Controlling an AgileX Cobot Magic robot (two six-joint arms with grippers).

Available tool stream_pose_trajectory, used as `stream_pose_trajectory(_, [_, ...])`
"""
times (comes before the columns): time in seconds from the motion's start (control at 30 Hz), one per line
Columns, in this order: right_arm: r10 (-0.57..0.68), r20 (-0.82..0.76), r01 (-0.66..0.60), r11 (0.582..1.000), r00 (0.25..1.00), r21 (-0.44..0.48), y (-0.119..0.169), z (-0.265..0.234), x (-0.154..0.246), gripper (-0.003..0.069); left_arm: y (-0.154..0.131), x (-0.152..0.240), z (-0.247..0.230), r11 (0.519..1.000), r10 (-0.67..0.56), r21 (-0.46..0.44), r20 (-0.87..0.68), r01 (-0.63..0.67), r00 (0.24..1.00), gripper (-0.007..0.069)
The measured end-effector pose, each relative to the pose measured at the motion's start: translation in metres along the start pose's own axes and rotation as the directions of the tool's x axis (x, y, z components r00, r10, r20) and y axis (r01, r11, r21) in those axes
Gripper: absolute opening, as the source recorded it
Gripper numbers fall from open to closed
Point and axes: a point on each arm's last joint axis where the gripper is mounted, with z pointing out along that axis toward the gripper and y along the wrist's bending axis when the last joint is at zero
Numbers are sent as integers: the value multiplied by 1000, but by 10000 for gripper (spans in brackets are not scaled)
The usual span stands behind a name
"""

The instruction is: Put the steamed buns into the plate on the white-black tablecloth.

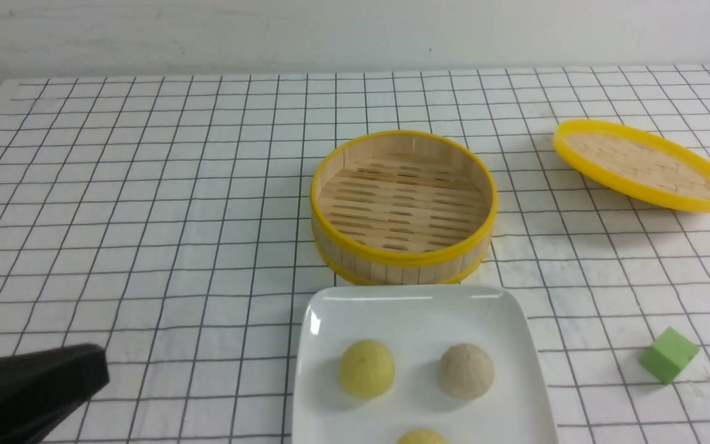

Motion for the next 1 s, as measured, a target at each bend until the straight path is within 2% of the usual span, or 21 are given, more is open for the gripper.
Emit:
stream_pose_trajectory(0.57, [0,0,0,1000,1000,0,0,0,0,90,0,-3,3,999,46,-12,25,-46,999,7])
stream_pose_trajectory(0.77, [0,0,0,1000,1000,0,0,0,0,101,4,11,10,999,53,-8,41,-53,998,13])
stream_pose_trajectory(0.83, [0,0,0,1000,1000,0,0,0,0,103,10,20,13,999,45,-25,54,-44,998,15])
stream_pose_trajectory(1.0, [0,0,0,1000,1000,0,0,0,0,111,35,54,15,982,-45,-175,146,71,988,22])
